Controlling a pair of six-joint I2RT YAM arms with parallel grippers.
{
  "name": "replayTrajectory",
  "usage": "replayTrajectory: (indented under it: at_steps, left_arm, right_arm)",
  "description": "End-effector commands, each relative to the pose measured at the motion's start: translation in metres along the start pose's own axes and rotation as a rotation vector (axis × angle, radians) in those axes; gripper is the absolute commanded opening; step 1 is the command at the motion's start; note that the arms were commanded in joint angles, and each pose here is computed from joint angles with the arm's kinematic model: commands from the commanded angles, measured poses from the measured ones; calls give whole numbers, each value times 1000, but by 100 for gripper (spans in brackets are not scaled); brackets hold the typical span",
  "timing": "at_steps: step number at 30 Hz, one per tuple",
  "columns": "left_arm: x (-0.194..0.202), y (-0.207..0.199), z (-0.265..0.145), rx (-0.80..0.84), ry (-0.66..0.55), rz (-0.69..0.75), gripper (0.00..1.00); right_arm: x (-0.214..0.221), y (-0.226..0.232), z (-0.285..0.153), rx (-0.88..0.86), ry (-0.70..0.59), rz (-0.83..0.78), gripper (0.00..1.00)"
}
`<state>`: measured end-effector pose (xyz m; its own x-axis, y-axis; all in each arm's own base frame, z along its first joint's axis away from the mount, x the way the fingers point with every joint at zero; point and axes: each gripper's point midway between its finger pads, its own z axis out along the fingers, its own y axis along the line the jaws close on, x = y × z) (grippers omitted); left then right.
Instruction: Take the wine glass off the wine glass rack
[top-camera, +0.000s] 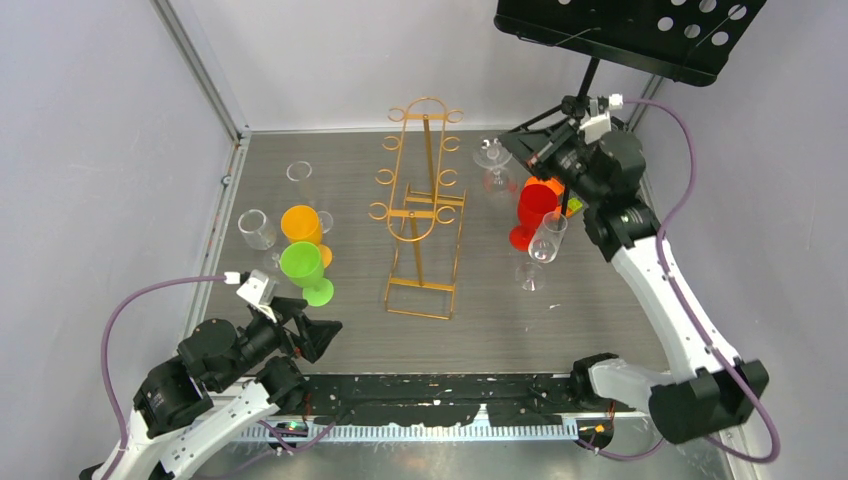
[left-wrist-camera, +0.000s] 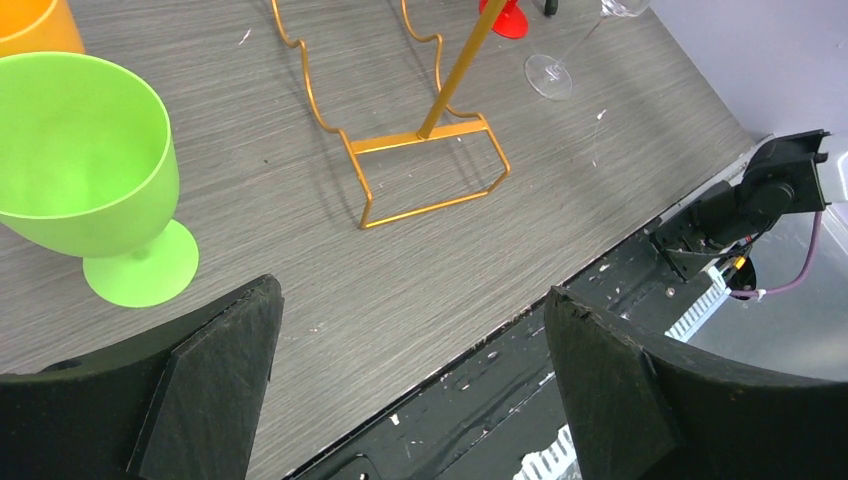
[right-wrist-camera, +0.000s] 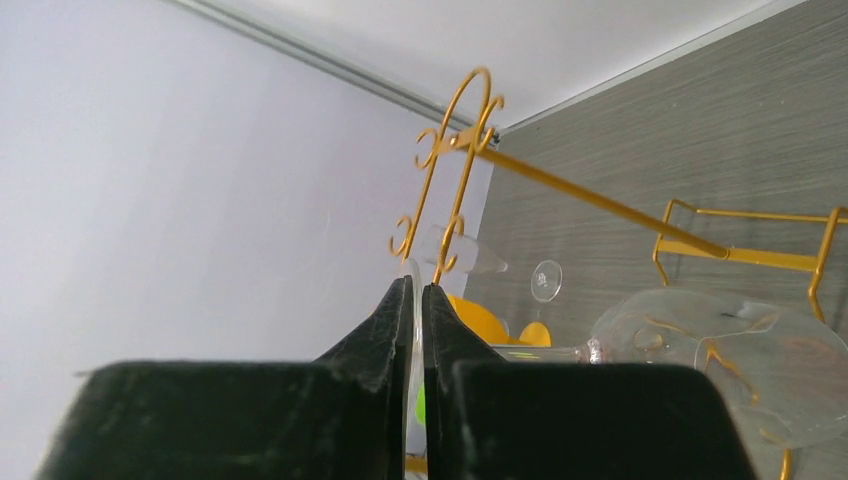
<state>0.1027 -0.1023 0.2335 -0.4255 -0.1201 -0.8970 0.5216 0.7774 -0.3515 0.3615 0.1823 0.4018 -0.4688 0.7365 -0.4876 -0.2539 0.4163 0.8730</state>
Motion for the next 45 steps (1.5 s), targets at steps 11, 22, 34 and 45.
replayTrajectory:
  at_steps: [11, 22, 34, 45]
  left_arm:
    - [-6, -9, 4, -3, 40, -49, 100]
    - [-9, -21, -1, 29, 42, -207, 100]
    - [-10, -44, -13, 126, 62, -406, 100]
    - [5, -57, -16, 175, 123, -640, 100]
  right_arm:
    - [59, 43, -112, -253, 143, -168, 6]
    - [121, 51, -163, -396, 388, -308, 6]
    - [217, 77, -171, -538, 605, -408, 6]
    - [274, 101, -157, -665, 661, -474, 6]
